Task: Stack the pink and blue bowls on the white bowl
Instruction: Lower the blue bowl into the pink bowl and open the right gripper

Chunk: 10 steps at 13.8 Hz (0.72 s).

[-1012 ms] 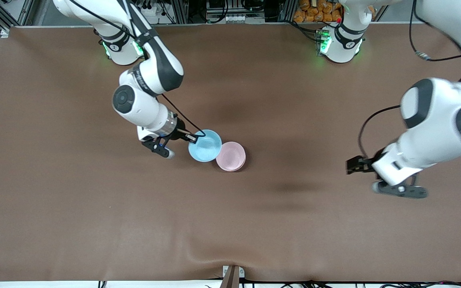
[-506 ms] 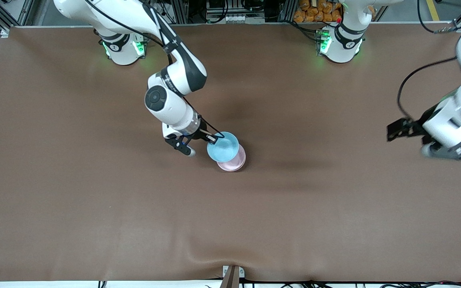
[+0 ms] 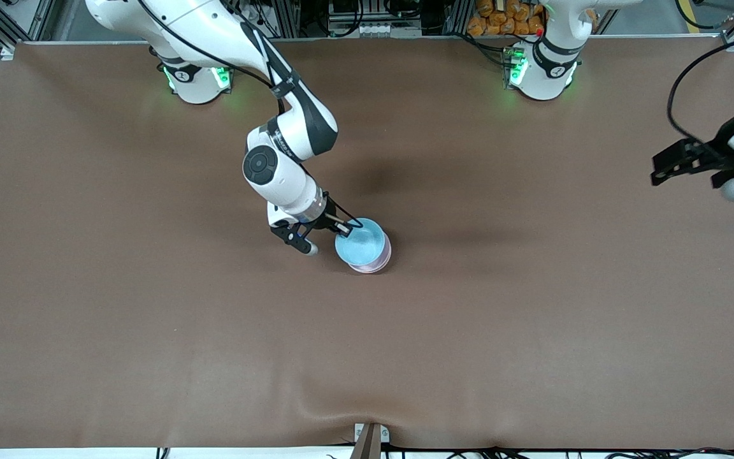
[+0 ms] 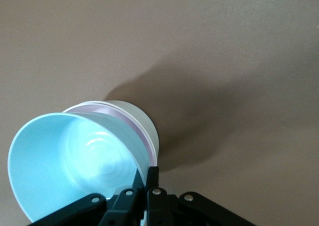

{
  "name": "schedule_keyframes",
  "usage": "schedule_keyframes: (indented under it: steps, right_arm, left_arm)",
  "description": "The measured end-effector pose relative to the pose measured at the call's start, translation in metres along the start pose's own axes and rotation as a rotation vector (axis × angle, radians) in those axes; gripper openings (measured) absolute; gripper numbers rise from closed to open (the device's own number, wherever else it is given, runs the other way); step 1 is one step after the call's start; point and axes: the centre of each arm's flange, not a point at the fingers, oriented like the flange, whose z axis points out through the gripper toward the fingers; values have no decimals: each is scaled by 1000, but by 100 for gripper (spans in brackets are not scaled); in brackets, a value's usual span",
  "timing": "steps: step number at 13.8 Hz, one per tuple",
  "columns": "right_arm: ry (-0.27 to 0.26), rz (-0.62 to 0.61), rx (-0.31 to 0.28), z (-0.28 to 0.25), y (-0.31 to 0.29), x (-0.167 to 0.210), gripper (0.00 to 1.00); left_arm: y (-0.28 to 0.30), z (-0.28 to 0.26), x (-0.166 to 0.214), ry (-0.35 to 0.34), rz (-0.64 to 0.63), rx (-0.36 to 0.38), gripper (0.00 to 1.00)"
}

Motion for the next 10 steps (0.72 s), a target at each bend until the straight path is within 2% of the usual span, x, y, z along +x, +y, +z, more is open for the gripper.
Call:
schedule_keyframes:
  steps: [4, 5, 10]
  right_arm:
    - [0, 5, 5, 9, -8, 1, 4]
    - [0, 9, 5, 10, -9, 1, 10]
    - [23, 20, 25, -3, -14, 14, 62]
  left_arm:
    - [-11, -24, -28, 5, -29, 2, 100]
    - [-15, -25, -34, 3, -37, 1, 100]
    - [-19, -16, -31, 16, -42, 1, 100]
